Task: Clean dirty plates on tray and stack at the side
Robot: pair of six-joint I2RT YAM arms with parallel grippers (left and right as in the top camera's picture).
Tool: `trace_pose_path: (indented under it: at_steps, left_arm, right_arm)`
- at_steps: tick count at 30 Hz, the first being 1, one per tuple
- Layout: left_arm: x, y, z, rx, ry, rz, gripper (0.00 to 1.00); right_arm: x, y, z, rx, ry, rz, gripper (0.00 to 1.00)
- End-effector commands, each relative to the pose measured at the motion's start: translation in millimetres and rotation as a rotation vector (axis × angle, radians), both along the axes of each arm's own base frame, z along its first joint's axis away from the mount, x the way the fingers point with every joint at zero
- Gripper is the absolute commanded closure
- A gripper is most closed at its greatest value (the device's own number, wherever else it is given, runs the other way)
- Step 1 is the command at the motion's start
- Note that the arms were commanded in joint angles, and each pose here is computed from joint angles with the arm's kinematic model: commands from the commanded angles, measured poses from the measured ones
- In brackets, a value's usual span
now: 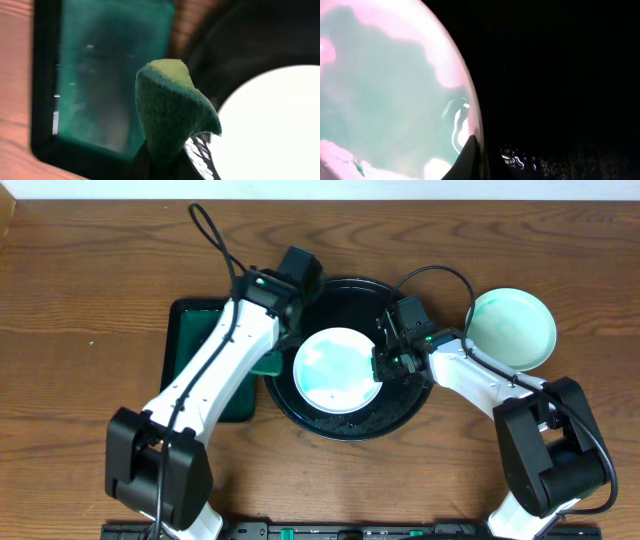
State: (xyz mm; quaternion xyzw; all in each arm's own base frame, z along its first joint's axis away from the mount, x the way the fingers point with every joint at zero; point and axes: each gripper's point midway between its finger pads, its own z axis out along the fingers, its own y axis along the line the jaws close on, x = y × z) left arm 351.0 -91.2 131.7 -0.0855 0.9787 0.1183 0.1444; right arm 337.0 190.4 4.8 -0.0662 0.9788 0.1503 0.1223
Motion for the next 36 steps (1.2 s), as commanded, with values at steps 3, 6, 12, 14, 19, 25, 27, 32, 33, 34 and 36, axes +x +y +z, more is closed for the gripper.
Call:
trace_pose_path:
  at_steps: [3,6,12,14,19,25,27,32,33,34,36]
  left_arm:
    - [9.1,55.4,-5.8,0.100,0.001,0.138,0.93]
    - [10.1,77.1,-8.4,0.088,0.014,0.203,0.93]
    - [6.5,103.6,-18.8,-0.026,0.072,0.286,0.93]
    - [4.2,112.2,-21.5,-0.028,0.081,0.309,0.93]
    - [-1.4,123.3,-27.4,-0.023,0.105,0.326,0.93]
    - [0.4,124.1,-31.1,-0.020,0.102,0.307,0.92]
    - [4.9,123.9,-35.5,-0.018,0.090,0.275,0.91]
    - [5.0,124.1,-44.9,-0.018,0.086,0.268,0.91]
    - [4.1,124.2,-48.0,-0.017,0.088,0.265,0.92]
    - [4.2,124.6,-49.3,-0.017,0.087,0.265,0.92]
    - [3.9,124.5,-54.8,-0.017,0.086,0.259,0.92]
  right_arm:
    - [-6.8,1.0,16.4,-0.017,-0.045,0.101,0.99]
    - [-3.0,0.0,40.3,-0.013,-0.110,0.112,0.98]
    - [-2.0,-6.3,94.2,-0.011,-0.248,0.128,0.99]
    - [-6.9,-8.6,102.3,-0.001,-0.244,0.105,0.78]
    - [-7.0,-15.4,90.6,0.005,-0.169,-0.048,0.28]
    - [-7.7,2.5,67.9,0.074,-0.089,-0.041,0.18]
    - [-9.0,10.7,62.2,0.107,-0.065,-0.022,0.23]
    - [-9.8,24.1,56.3,0.166,-0.043,0.024,0.48]
    - [-10.9,28.1,57.0,0.192,-0.035,0.038,0.28]
    - [-10.4,27.3,57.0,0.192,-0.034,0.033,0.41]
    - [-8.8,24.6,55.8,0.197,-0.019,-0.007,0.63]
